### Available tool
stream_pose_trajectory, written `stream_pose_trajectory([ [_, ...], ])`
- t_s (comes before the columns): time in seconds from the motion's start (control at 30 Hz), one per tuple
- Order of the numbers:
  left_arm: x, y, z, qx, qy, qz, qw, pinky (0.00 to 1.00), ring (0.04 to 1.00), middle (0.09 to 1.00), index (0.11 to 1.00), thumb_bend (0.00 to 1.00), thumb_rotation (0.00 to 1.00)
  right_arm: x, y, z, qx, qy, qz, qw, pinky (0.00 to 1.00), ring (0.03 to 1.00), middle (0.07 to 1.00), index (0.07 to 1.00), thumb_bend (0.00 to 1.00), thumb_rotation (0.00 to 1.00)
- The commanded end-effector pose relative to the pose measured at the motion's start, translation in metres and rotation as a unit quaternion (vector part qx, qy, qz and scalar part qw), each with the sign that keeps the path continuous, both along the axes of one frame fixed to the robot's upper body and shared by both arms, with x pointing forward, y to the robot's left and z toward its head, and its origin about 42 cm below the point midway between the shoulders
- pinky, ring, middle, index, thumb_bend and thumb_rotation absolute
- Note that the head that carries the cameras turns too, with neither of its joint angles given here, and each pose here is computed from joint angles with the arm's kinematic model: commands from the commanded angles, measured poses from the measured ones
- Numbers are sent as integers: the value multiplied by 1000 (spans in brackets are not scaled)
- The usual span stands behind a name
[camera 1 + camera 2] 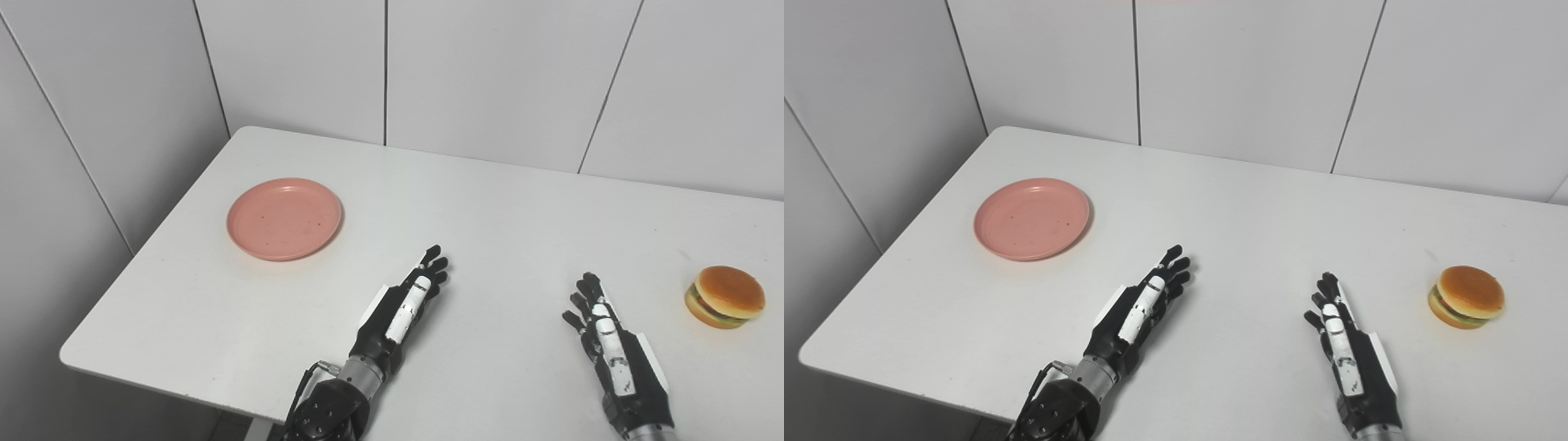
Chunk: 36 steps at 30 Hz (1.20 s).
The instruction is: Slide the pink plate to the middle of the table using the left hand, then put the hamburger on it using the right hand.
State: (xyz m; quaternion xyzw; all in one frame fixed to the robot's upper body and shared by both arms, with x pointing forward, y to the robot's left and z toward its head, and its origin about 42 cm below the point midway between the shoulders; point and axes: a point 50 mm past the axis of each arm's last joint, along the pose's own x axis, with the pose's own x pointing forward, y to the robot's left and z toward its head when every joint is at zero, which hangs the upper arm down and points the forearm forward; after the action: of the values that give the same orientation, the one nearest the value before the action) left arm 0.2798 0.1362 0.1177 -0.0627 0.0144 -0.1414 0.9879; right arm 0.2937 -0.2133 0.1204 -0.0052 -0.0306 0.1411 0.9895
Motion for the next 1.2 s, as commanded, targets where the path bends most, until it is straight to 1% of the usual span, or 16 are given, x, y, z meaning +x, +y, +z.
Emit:
stream_pose_trajectory([
  [0.0,6,-11,10,-4,-20,-9,1000,982,974,978,970,332,1000,5,-3,11,3,-36,4,999,1000,995,1000,1000,188,1000],
  [0.43,4,-7,12,4,-26,-4,1000,981,971,972,963,328,1000,3,1,13,11,-40,5,999,1000,989,1000,1000,208,1000],
  [0.6,4,-4,17,4,-34,1,999,964,962,966,958,322,1000,1,4,15,3,-44,3,999,996,982,996,1000,179,1000],
  [0.77,8,4,30,15,-58,10,998,948,953,965,963,335,1000,3,7,15,7,-41,3,999,1000,982,997,1000,175,1000],
  [0.8,10,6,32,16,-63,11,998,971,953,963,962,339,1000,3,7,15,8,-40,2,999,1000,982,997,1000,179,1000],
  [0.9,15,14,43,17,-79,18,997,987,957,964,960,353,1000,3,9,14,3,-42,-1,999,997,980,994,999,185,1000],
  [1.03,24,23,61,12,-94,27,995,974,955,965,957,358,999,5,11,12,10,-42,3,999,998,984,997,1000,170,1000],
  [1.1,27,27,68,13,-99,30,995,964,953,962,950,395,1000,5,11,11,12,-41,5,999,1000,988,1000,1000,172,1000],
  [1.17,31,32,79,21,-115,37,992,948,941,952,941,411,1000,5,11,10,7,-44,4,999,990,985,999,1000,173,1000],
])
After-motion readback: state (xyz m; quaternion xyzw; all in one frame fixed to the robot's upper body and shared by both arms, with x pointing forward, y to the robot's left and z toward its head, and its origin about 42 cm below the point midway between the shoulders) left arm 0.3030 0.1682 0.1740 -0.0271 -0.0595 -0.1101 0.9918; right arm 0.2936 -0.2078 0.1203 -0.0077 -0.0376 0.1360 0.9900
